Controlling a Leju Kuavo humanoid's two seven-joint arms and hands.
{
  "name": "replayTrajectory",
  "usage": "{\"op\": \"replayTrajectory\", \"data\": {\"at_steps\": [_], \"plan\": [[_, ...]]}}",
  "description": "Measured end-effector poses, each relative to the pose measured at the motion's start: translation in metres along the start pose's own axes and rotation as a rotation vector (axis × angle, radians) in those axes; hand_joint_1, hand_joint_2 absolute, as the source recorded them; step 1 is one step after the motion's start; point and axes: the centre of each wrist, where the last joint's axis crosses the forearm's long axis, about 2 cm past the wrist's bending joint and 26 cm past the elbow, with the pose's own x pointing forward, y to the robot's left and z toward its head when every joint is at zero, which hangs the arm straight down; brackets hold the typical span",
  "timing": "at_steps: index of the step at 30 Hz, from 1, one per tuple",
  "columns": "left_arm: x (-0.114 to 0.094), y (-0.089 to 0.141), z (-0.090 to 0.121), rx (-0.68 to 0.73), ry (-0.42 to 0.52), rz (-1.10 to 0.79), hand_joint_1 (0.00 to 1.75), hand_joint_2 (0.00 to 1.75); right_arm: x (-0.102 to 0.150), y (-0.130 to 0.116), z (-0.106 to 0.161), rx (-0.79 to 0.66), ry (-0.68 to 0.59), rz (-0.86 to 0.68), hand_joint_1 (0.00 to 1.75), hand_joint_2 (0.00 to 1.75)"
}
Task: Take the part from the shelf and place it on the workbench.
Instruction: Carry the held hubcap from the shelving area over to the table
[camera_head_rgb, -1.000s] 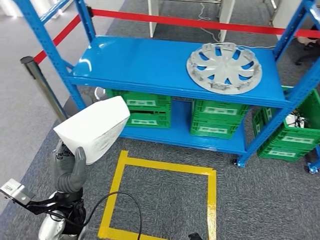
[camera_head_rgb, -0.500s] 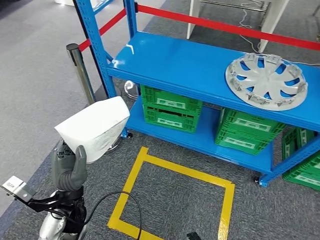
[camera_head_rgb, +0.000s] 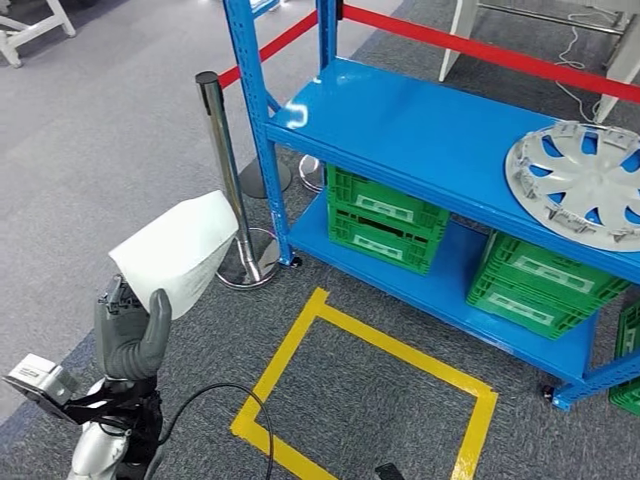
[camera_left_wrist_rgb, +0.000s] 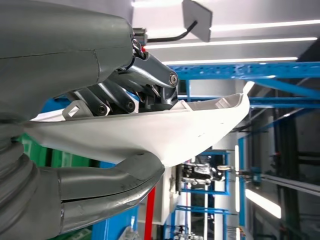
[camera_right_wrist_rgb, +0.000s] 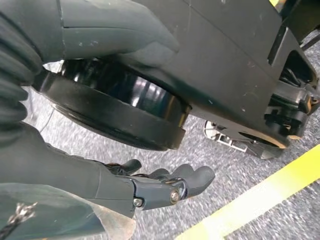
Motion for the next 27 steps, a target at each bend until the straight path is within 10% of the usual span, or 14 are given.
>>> {"op": "replayTrajectory", "data": {"at_steps": [27], "plan": [[0.0003,0.0000,-0.0015,-0.116,-0.039,0.042,1.75,1.75,0.0004,0.0001,0.0000,0.016,-0.001,0.010,0.00,1.75]]}}
